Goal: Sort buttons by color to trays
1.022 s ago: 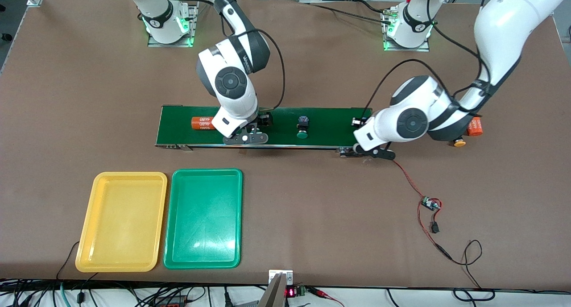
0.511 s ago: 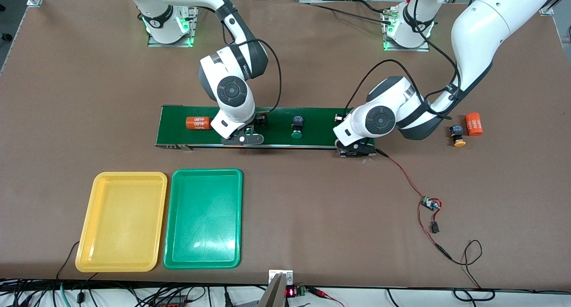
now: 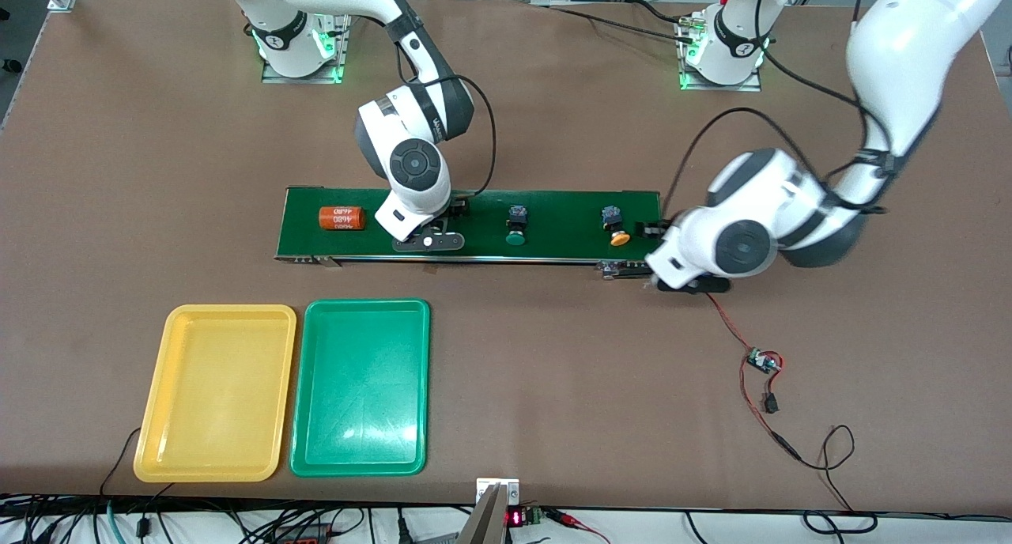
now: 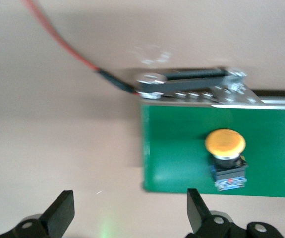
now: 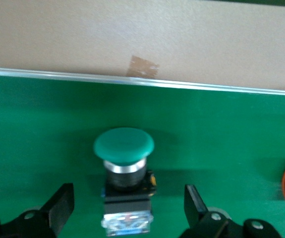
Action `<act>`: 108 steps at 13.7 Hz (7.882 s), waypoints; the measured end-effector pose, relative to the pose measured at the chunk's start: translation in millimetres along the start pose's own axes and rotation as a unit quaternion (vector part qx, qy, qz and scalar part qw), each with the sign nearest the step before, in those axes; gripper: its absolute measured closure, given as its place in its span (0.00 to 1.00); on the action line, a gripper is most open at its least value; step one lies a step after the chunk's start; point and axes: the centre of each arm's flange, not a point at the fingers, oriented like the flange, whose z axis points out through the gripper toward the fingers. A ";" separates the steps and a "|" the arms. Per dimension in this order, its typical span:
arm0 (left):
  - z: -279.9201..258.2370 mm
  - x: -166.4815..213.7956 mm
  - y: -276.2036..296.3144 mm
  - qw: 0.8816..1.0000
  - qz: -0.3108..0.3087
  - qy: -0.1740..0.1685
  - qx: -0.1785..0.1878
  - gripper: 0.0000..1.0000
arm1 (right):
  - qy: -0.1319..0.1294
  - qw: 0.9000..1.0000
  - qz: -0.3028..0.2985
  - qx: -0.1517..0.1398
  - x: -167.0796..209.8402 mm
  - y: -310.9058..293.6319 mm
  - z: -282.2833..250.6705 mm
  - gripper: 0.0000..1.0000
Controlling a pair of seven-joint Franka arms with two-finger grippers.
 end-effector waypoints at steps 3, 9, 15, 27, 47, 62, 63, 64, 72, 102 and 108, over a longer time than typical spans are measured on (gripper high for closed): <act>-22.4 18.7 -63.9 0.999 -0.031 0.006 -0.002 0.00 | -0.004 1.000 -0.001 -0.002 4.7 11.1 -0.5 0.41; 4.8 49.1 -249.6 1.000 -0.007 -0.002 0.005 0.00 | 0.011 1.000 0.018 0.016 23.9 35.7 -34.5 0.57; 82.1 31.0 -349.8 0.998 0.013 -0.059 -0.003 0.00 | 0.068 0.994 0.079 0.045 107.7 112.2 -81.1 0.57; 194.5 1.2 -398.7 0.996 0.072 0.001 -0.053 0.33 | 0.128 0.987 0.097 0.026 206.1 181.3 -1.5 0.57; 25.0 -19.4 -64.2 0.870 0.488 0.023 0.067 0.51 | 0.043 0.995 0.055 0.066 84.6 69.9 -106.1 0.00; 79.9 -34.1 86.5 0.750 0.655 0.054 0.075 0.51 | 0.027 0.995 0.084 0.046 12.1 8.6 -22.6 0.00; 80.4 -35.7 89.8 0.748 0.657 0.054 0.076 0.51 | 0.022 0.995 0.087 0.041 11.1 12.5 -16.3 0.00; 81.0 -37.3 92.7 0.746 0.659 0.054 0.077 0.44 | 0.017 0.995 0.089 0.037 9.5 16.1 -9.9 0.00; 20.9 -13.4 17.9 0.822 0.564 0.030 0.067 0.00 | -0.007 0.994 0.106 0.024 -2.6 26.3 9.2 0.43; 7.1 30.5 -323.5 0.994 0.043 0.101 -0.013 0.00 | 0.174 0.983 0.051 0.028 195.8 101.9 36.0 0.33; 153.6 -0.1 -317.3 0.992 0.025 0.121 -0.020 0.00 | 0.146 0.987 0.062 0.038 185.7 101.9 -20.6 0.00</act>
